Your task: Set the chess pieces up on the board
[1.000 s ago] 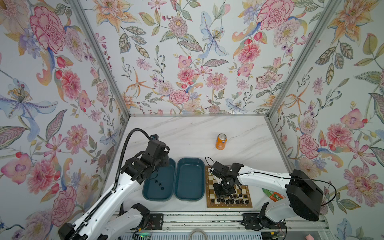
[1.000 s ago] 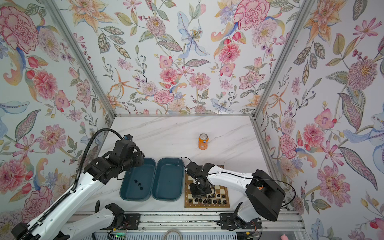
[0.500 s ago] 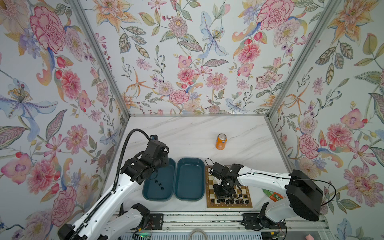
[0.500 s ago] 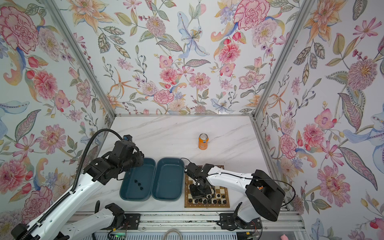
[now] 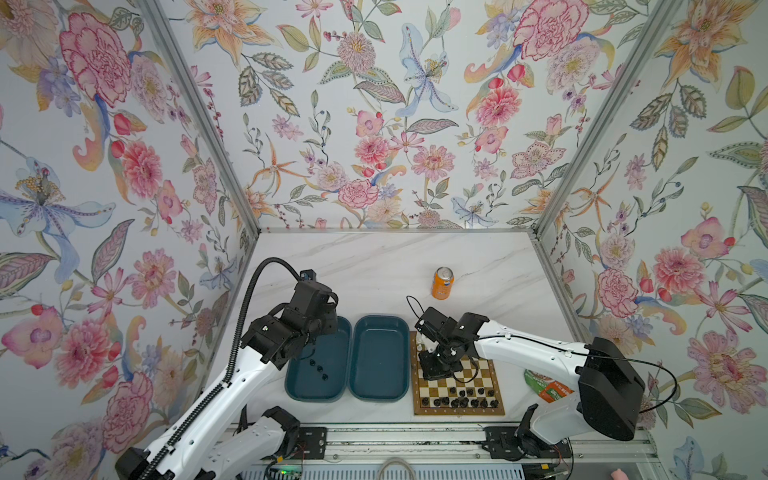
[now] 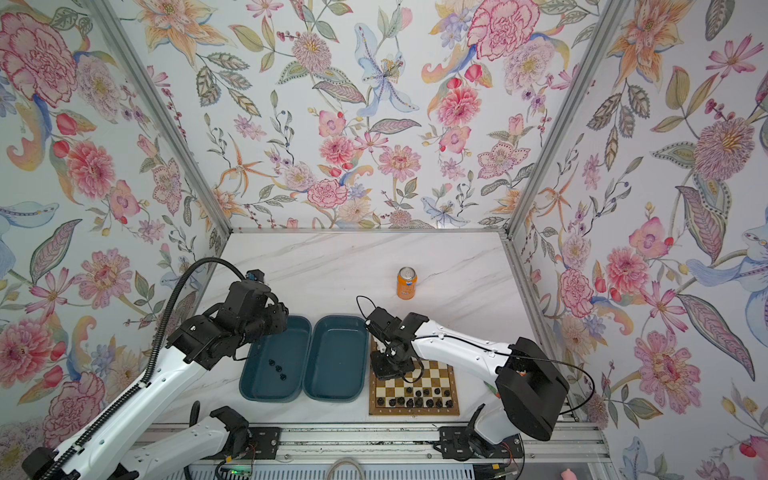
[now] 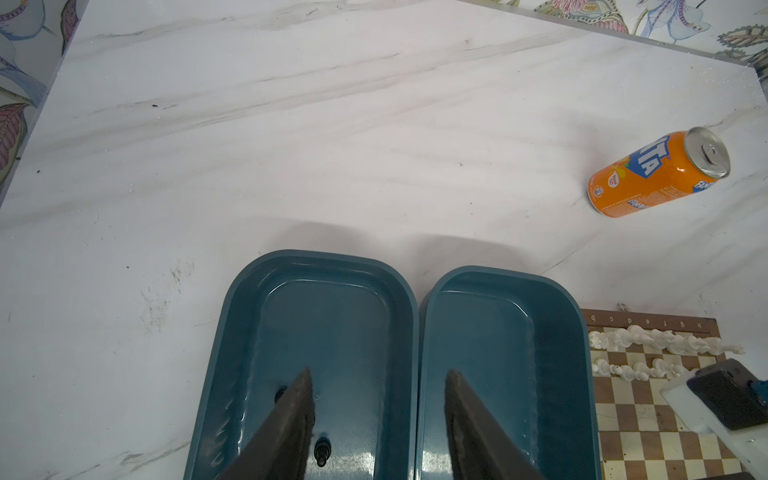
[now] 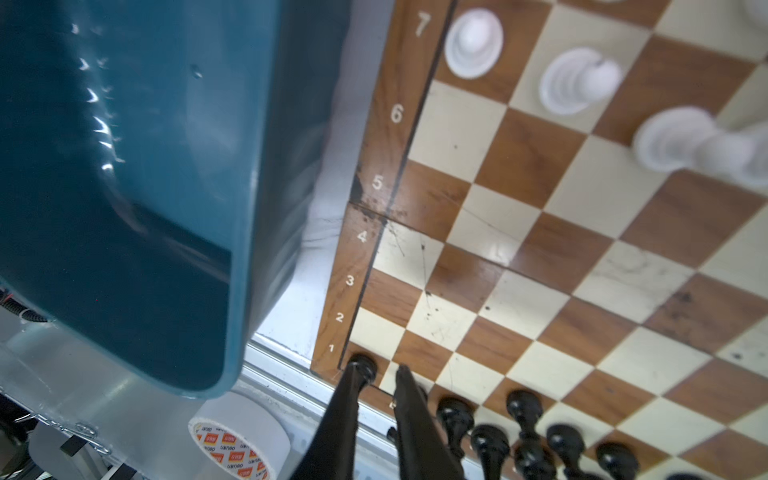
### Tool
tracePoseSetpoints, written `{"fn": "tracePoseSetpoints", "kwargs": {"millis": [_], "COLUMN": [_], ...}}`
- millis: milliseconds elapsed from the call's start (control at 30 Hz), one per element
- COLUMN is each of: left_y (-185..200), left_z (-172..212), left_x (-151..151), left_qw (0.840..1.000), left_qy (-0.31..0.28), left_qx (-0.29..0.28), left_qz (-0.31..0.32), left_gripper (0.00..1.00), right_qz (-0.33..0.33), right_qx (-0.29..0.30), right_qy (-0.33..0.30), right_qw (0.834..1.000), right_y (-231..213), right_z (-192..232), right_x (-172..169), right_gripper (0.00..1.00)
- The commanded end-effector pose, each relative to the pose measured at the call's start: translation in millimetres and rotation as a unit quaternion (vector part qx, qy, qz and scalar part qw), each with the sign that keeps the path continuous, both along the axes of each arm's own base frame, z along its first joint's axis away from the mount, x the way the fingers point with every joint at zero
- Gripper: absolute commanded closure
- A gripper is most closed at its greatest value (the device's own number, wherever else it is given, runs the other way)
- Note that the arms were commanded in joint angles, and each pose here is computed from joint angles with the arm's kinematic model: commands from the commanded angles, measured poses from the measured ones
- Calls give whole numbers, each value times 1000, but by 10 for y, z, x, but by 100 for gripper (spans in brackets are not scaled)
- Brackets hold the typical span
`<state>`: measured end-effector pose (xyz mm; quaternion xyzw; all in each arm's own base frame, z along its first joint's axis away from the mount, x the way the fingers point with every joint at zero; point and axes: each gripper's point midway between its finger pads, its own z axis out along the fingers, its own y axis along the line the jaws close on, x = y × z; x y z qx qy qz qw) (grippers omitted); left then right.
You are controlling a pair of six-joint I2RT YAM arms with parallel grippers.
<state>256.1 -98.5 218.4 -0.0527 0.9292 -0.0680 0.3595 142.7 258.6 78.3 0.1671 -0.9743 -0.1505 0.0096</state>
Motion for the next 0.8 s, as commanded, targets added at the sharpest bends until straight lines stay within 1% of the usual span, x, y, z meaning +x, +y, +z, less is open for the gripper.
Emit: {"fn": "tracePoseSetpoints", "kwargs": {"millis": [0, 133, 233, 400, 533, 700, 767], "left_y": [204, 300, 366, 446, 609, 860, 971], "left_z": [41, -49, -92, -210, -262, -299, -330], "left_x": [-20, -95, -125, -108, -77, -21, 12], "left_qw": [999, 999, 998, 997, 995, 990, 986], "left_qy": [-3, 7, 10, 20, 28, 30, 32], "left_qx": [25, 22, 24, 14, 14, -1, -8], "left_qz": [28, 42, 52, 69, 97, 141, 162], "left_gripper": [46, 45, 44, 44, 44, 44, 43], "right_qz": [9, 21, 33, 56, 62, 43, 37], "right_qx": [-16, -6, 10, 2, 8, 14, 14], "right_qy": [-12, -47, -61, -47, -25, 3, 3], "right_qw": [1000, 999, 998, 997, 998, 999, 999], "right_y": [-40, 49, 197, 522, 798, 968, 1040], "right_z": [114, 426, 544, 359, 168, -70, -136], "right_x": [91, 252, 412, 736, 955, 1269, 1427], "right_gripper": [79, 73, 72, 76, 78, 77, 77]}}
